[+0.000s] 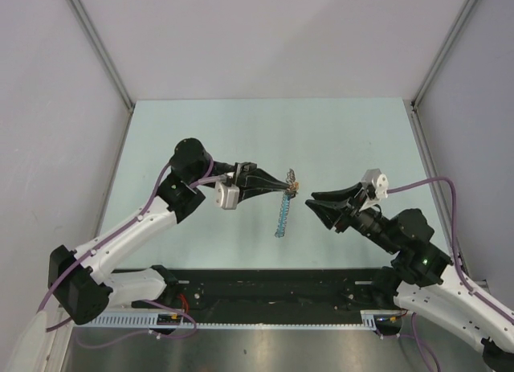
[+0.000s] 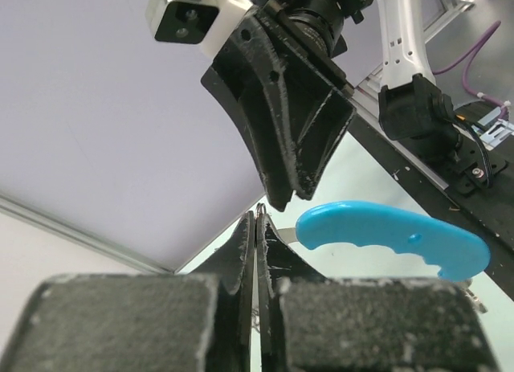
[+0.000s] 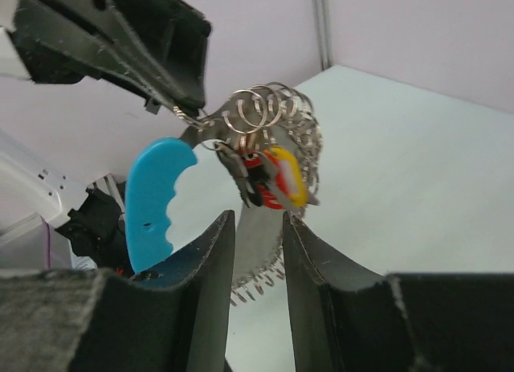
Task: Remove the keys from the keyring
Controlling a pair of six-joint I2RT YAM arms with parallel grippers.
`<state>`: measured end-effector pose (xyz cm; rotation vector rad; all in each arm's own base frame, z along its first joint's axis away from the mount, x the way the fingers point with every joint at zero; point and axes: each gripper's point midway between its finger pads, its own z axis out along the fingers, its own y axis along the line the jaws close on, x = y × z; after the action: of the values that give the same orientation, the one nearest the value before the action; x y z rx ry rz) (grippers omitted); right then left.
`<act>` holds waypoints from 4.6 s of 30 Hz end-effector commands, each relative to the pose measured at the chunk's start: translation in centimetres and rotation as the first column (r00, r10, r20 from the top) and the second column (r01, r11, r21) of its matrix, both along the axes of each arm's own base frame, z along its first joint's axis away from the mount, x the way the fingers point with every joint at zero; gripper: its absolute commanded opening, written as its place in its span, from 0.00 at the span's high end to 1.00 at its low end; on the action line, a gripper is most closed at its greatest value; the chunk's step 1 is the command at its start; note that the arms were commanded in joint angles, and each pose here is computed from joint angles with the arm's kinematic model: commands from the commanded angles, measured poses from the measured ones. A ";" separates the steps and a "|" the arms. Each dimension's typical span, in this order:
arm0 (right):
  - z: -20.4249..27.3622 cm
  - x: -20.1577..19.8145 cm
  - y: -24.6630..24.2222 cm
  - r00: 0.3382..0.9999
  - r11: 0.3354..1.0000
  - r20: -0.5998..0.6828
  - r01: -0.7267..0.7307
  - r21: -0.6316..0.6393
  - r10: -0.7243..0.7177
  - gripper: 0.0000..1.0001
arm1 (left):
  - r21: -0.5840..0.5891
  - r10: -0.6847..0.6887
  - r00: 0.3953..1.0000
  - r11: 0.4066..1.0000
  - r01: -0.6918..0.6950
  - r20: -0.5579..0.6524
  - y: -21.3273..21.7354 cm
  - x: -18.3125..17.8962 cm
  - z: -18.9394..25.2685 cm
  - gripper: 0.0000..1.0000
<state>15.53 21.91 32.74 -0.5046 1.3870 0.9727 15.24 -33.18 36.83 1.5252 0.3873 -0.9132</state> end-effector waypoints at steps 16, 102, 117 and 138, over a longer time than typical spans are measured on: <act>5.1 -2.0 2.8 0.771 0.993 0.629 -0.114 -0.016 0.099 0.74 | -0.046 -0.082 0.996 0.995 0.083 0.021 0.9 -2.0 1.7 1.00; 2.2 1.2 2.1 0.965 0.939 0.241 -0.012 -0.343 0.100 1.00 | 0.259 0.275 0.888 0.948 -0.186 -0.369 1.7 1.6 -1.1 0.53; 1.1 0.1 2.3 0.986 0.886 0.038 -0.131 -0.444 0.165 1.00 | 0.286 0.247 0.853 0.950 -0.121 -0.459 0.9 0.3 -1.7 0.55; 0.7 -0.7 2.8 0.978 0.879 -0.007 -0.191 -0.436 0.209 1.00 | 0.436 0.285 0.790 0.900 -0.026 -0.543 -2.1 0.2 -5.4 0.66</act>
<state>14.98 24.48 29.81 -1.0557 1.6362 0.7690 15.61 -34.93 30.01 1.5069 1.2349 -1.2290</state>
